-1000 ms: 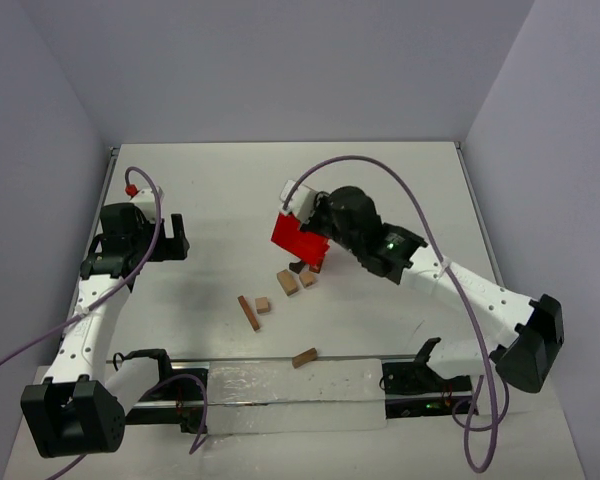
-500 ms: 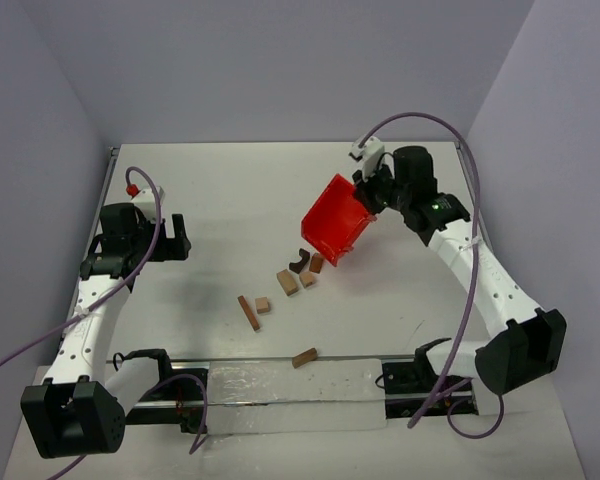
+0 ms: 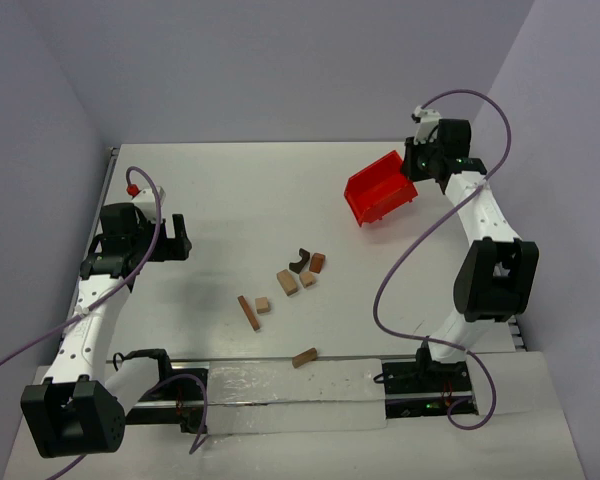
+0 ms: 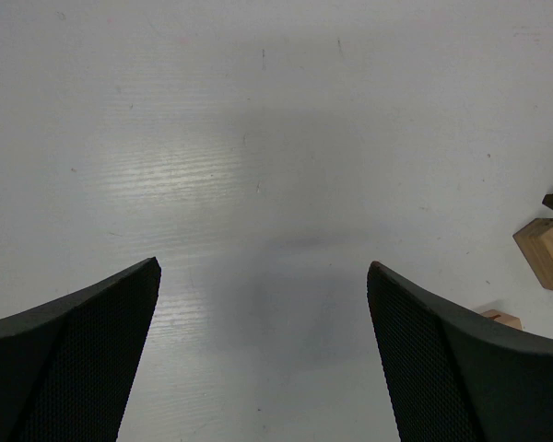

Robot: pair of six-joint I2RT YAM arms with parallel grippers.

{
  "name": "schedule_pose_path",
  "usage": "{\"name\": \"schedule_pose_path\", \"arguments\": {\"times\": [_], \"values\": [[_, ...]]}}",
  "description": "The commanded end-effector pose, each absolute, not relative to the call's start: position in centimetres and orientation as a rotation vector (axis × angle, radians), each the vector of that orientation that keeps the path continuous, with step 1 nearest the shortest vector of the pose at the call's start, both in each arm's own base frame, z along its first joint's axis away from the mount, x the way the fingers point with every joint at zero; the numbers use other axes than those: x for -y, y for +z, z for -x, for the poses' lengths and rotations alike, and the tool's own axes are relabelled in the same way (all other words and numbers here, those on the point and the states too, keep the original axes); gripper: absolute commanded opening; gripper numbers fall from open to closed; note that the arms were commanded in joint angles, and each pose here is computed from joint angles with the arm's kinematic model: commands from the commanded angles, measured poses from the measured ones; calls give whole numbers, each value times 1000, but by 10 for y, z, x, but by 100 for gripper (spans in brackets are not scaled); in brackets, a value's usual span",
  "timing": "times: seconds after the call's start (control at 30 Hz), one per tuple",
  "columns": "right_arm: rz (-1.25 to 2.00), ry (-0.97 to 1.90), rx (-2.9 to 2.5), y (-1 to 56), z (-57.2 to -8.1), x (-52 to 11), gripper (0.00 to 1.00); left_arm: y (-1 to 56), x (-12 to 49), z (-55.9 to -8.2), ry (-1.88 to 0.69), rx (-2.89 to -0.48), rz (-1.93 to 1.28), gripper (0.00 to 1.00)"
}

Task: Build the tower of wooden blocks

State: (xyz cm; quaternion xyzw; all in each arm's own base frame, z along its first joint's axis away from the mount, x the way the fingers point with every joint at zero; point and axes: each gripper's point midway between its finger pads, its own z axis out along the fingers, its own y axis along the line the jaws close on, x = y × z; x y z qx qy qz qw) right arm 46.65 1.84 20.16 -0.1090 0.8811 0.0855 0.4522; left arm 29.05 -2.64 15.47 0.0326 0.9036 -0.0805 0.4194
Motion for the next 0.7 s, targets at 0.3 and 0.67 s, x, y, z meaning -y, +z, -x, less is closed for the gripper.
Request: {"name": "schedule_pose_path", "arguments": {"times": [0.3, 0.67], "values": [[-91, 223, -2040, 204, -541, 46, 0, 165, 24, -298, -195, -2239, -85, 99], [-24, 355, -2074, 174, -580, 103, 0, 159, 24, -300, -196, -2258, -81, 99]]}}
